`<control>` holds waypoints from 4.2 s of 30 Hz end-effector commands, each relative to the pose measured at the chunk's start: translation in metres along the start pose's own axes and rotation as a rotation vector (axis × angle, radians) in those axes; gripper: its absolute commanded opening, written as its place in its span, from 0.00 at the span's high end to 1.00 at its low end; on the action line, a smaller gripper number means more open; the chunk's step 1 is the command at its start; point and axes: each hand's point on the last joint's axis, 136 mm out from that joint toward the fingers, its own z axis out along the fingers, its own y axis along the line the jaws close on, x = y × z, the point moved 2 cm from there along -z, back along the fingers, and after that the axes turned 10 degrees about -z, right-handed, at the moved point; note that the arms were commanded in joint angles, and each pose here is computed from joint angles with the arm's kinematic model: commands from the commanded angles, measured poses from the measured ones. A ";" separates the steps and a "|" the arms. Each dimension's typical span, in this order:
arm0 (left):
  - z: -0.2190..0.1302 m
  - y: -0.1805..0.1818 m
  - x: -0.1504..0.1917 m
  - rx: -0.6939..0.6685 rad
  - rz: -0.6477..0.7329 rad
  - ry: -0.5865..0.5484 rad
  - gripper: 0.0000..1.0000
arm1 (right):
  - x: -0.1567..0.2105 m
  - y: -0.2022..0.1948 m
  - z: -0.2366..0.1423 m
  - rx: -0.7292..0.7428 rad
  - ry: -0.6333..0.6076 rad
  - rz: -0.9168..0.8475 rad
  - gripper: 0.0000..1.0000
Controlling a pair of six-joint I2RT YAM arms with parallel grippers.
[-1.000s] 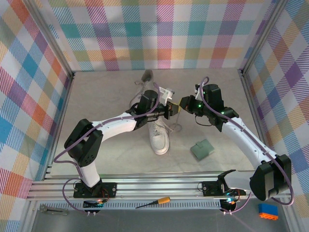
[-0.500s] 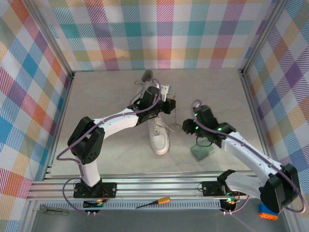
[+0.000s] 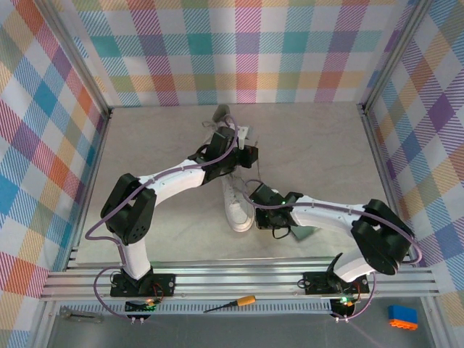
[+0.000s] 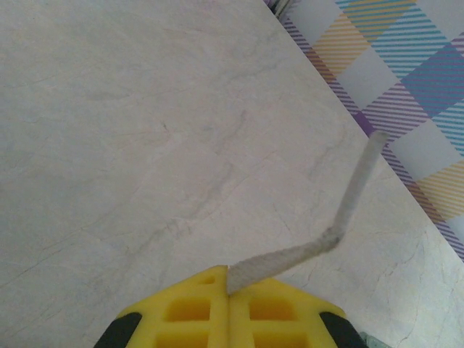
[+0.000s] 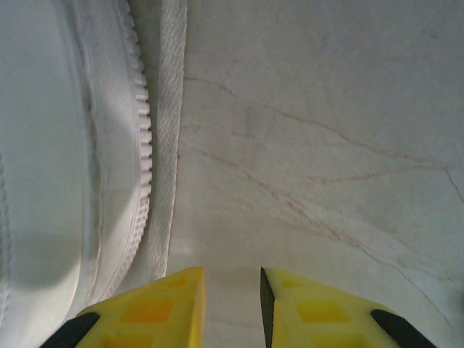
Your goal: Tie the shoes
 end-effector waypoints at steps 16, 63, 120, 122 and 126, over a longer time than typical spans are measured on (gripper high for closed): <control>-0.012 -0.005 -0.008 0.042 -0.024 -0.029 1.00 | -0.013 0.023 0.026 -0.005 0.000 -0.017 0.45; -0.126 -0.028 -0.065 -0.005 0.040 -0.258 1.00 | -0.033 -0.081 -0.075 0.142 -0.318 0.142 1.00; -0.415 0.264 -0.042 -1.220 -0.574 -0.740 1.00 | -0.067 -0.301 -0.084 0.277 -0.421 0.694 1.00; -0.407 0.269 -0.040 -1.201 -0.583 -0.721 1.00 | -0.066 -0.301 -0.081 0.271 -0.418 0.700 1.00; -0.381 0.264 -0.048 -1.023 -0.559 -0.696 1.00 | -0.078 -0.290 -0.082 0.181 -0.477 0.656 1.00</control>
